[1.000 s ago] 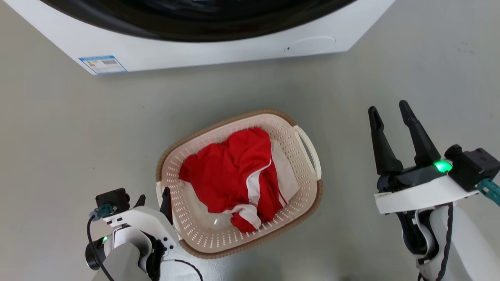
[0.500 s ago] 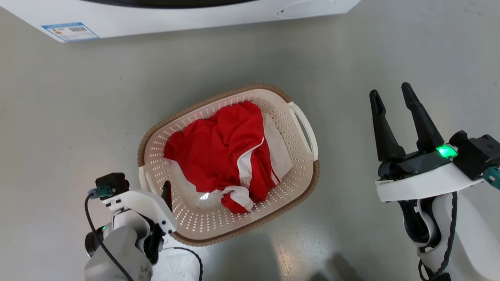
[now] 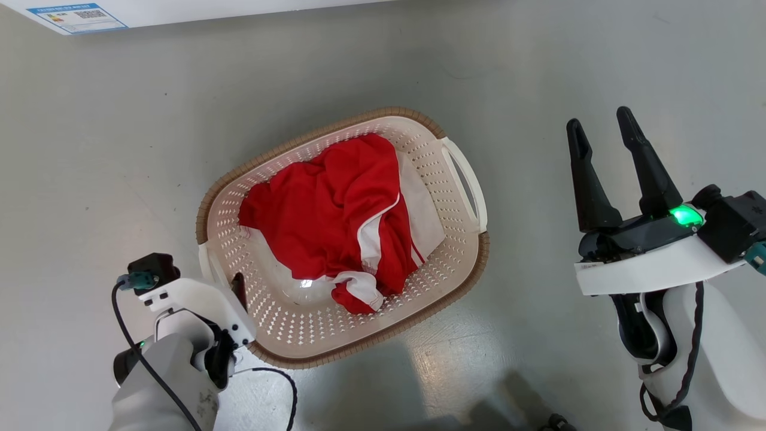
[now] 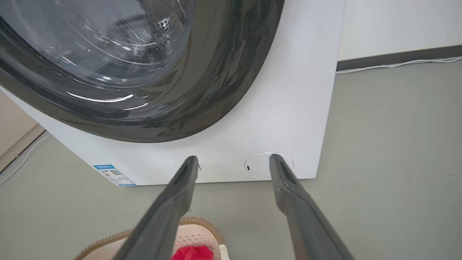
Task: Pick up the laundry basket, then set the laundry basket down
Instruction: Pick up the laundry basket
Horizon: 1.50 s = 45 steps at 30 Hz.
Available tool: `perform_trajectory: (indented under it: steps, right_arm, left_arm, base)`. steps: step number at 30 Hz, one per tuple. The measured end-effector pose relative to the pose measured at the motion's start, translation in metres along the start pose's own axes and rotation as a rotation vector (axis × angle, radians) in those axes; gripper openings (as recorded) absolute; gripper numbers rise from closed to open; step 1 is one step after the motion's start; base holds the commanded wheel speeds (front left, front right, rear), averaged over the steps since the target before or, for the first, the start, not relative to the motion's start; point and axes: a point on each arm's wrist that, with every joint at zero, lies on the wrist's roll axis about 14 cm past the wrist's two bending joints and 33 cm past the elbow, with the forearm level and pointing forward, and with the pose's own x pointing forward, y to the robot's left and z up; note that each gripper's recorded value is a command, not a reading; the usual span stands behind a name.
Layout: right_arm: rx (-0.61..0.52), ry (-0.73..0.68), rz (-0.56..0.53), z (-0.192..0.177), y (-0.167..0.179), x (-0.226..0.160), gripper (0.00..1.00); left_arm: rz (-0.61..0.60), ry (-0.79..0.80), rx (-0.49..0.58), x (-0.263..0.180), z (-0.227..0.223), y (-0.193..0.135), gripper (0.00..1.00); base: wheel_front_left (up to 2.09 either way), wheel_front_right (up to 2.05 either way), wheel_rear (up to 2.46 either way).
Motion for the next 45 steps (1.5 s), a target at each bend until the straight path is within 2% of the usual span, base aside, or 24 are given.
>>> perform_trajectory:
  steps: [1,2,4,7,8,10,22,31,45]
  right_arm:
    - [0.0,0.0,0.0,0.0,0.0,0.0,1.0]
    - [0.0,0.002,0.001,-0.001,0.0,0.0,1.0]
    - [0.001,0.004,0.002,-0.002,0.0,0.0,1.0]
    - [0.001,0.007,0.002,-0.003,0.0,0.0,1.0]
    - [0.001,0.008,0.001,-0.004,0.0,0.0,1.0]
    - [0.001,0.011,0.0,-0.004,0.0,0.0,1.0]
    - [0.016,0.013,-0.001,-0.004,0.003,-0.002,1.0]
    - [0.02,0.012,-0.004,-0.002,0.002,-0.004,1.0]
    - [0.018,0.036,-0.017,-0.012,-0.003,-0.004,1.0]
  left_arm:
    - [0.003,0.002,0.003,0.0,0.0,0.002,0.85]
    - [0.005,0.008,0.005,0.001,-0.001,0.002,0.79]
    - [0.004,0.016,0.006,0.001,-0.002,0.002,0.58]
    - [0.0,0.022,0.013,0.002,-0.003,0.0,0.46]
    - [-0.002,0.023,0.015,0.002,-0.003,0.0,0.36]
    - [-0.005,0.022,0.018,0.003,-0.003,-0.002,0.0]
    - [-0.02,-0.031,0.106,0.001,0.012,-0.006,0.0]
    - [-0.067,-0.061,0.218,0.002,0.029,-0.014,0.0]
    - [-0.115,-0.064,0.298,0.015,0.057,-0.026,0.0]
  base:
    - [0.0,0.0,0.0]
    - [0.0,0.0,0.0]
    - [0.0,0.0,0.0]
    - [0.0,0.0,0.0]
    - [0.0,0.0,0.0]
    - [0.0,0.0,0.0]
    - [0.0,0.0,0.0]
    - [0.0,0.0,0.0]
    - [0.0,0.0,0.0]
